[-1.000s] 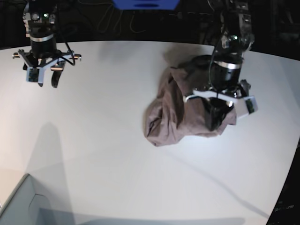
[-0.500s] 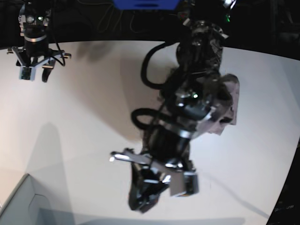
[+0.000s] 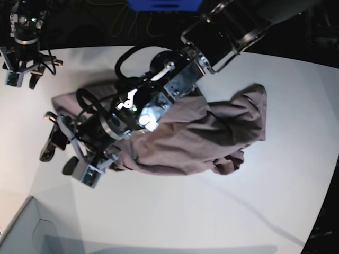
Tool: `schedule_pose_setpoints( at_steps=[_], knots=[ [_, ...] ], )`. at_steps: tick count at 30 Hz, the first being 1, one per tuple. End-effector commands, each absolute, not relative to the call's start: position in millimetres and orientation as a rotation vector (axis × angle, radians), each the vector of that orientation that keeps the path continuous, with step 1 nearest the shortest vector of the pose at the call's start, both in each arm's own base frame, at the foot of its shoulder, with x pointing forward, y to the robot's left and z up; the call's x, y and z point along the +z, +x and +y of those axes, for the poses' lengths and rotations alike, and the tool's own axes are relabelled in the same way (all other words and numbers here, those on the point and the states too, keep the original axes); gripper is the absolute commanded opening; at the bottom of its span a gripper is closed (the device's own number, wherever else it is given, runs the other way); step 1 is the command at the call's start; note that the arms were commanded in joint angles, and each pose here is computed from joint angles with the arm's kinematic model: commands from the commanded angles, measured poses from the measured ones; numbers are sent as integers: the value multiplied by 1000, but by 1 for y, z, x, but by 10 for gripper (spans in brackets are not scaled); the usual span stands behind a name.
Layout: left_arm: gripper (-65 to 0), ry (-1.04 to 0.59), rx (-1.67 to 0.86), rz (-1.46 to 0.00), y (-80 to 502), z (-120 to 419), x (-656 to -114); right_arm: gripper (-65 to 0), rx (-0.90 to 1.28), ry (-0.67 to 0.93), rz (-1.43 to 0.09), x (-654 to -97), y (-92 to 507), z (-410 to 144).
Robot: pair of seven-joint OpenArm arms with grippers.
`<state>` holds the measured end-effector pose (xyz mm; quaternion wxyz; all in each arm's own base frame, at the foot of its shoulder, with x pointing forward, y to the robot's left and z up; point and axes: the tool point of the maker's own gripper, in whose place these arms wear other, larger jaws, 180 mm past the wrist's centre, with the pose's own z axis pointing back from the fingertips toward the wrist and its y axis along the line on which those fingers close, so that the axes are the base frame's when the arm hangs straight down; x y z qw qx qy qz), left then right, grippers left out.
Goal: Layout the t-shirt on the table in an organized manner, then fold the t-shirt properly
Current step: 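Lift the shirt with the left gripper and drag it across the table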
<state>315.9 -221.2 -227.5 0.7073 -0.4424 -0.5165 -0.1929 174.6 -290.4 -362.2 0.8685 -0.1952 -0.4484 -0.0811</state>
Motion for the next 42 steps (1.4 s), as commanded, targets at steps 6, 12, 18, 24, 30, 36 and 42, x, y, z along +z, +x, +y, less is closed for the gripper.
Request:
schedule_pose_setpoints(
  at_steps=[6,12,18,24,30,36,42],
  knots=[
    [-54,-988,-256,-1180,329,-154,-230,-391,-190,-396,-932,-362,175,-286],
    [-50,-805,17,-1157,327,-10,-279,-394,-149,-325,-958,-364,191,-258],
    [-48,-589,353,-1055,282,124,-341,-394,-44,-211,-975,-368,206,-211],
    [-50,-388,522,-989,237,206,-380,-394,39,-107,-979,-375,216,-168],
    [-50,-301,598,-856,207,231,-434,-394,77,-39,-936,-394,214,-140],
    [-51,-316,630,-823,214,224,-452,-394,78,-37,-882,-415,207,-140],
    [-53,-381,580,-810,231,192,-454,-391,76,-39,-822,-436,197,-142]
  ],
)
